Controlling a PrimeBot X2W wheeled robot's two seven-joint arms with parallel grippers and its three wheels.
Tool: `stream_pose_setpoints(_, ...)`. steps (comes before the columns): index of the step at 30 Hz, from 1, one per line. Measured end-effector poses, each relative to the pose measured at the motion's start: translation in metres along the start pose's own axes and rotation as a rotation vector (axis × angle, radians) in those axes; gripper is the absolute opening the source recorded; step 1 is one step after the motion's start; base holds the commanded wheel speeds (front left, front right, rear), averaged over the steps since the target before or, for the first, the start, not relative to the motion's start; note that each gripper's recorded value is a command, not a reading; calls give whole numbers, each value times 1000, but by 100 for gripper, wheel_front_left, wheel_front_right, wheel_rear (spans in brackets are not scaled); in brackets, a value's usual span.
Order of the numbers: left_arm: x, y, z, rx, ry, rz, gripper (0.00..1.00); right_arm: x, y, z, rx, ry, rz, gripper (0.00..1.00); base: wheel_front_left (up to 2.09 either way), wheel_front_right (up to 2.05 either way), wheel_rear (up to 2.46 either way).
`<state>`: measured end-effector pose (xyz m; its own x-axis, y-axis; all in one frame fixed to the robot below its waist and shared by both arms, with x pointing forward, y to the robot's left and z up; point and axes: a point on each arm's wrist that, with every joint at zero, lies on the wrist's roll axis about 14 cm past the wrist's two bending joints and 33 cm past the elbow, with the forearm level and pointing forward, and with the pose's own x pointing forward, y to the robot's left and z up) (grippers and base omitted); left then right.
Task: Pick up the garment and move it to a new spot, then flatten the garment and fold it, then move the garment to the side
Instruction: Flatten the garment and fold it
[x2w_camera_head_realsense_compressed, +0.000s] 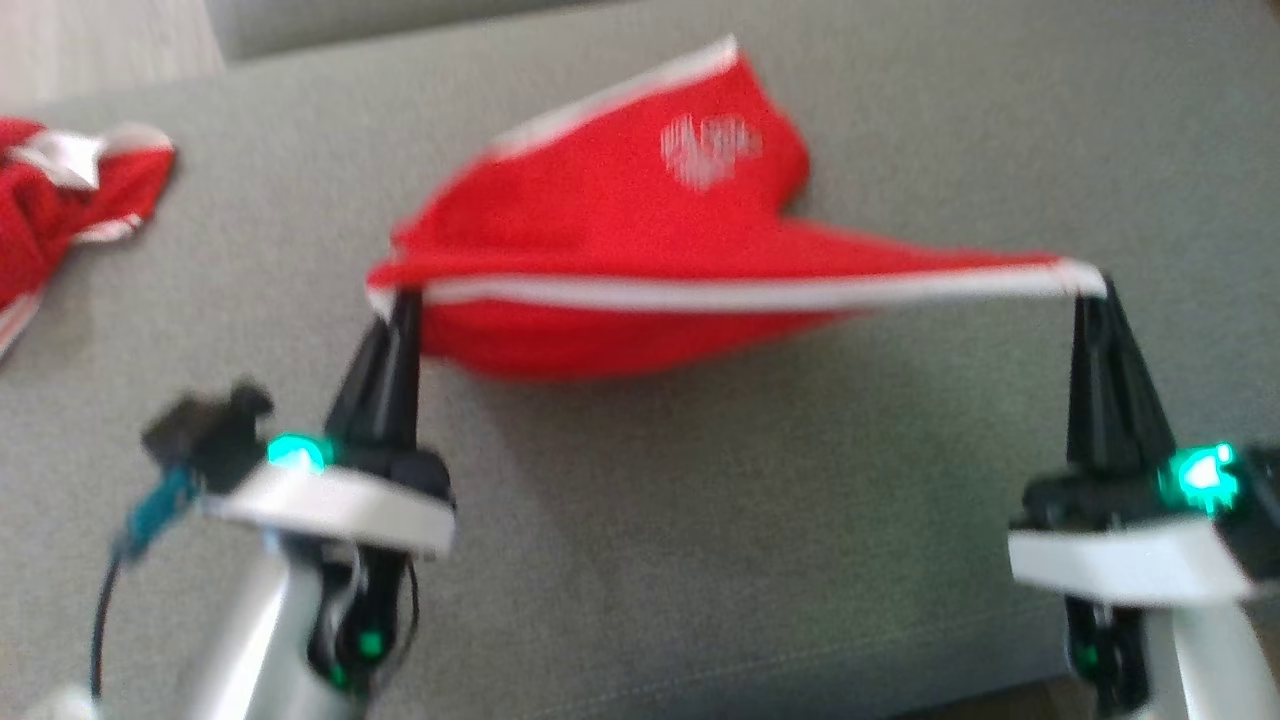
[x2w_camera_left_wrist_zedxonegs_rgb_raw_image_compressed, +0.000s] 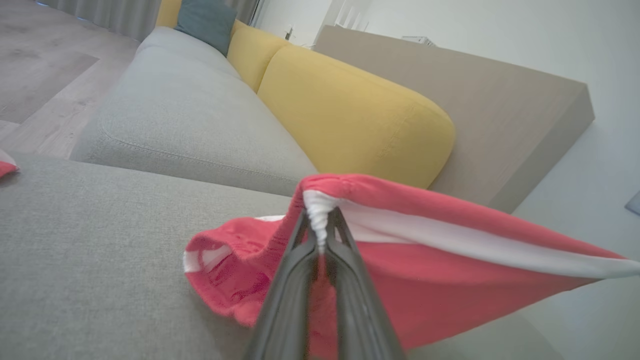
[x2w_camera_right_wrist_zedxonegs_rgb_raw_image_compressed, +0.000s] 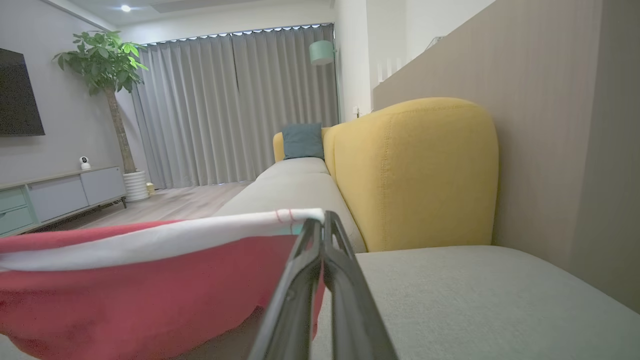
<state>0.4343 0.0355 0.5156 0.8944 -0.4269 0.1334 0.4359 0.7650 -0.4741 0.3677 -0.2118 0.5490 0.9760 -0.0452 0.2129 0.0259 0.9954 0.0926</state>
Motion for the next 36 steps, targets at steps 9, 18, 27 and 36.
stream_pose_setpoints(9, -63, -17, -5, -73, 20, 80, 0, -52, -6, 1, -34, 46, -37, 0, 0, 0, 0)
stream_pose_setpoints(18, -73, 2, -42, -192, 135, 192, 0, -23, -1, -42, -37, 148, -1, 0, 0, 0, 0)
stream_pose_setpoints(27, -51, 36, -60, -287, 199, 311, 0, 38, 24, -76, -67, 196, 118, 0, 0, 0, 0)
stream_pose_setpoints(36, -20, 75, -69, -297, 255, 401, 0, 106, 49, -120, -147, 313, 259, 0, 0, 0, 0)
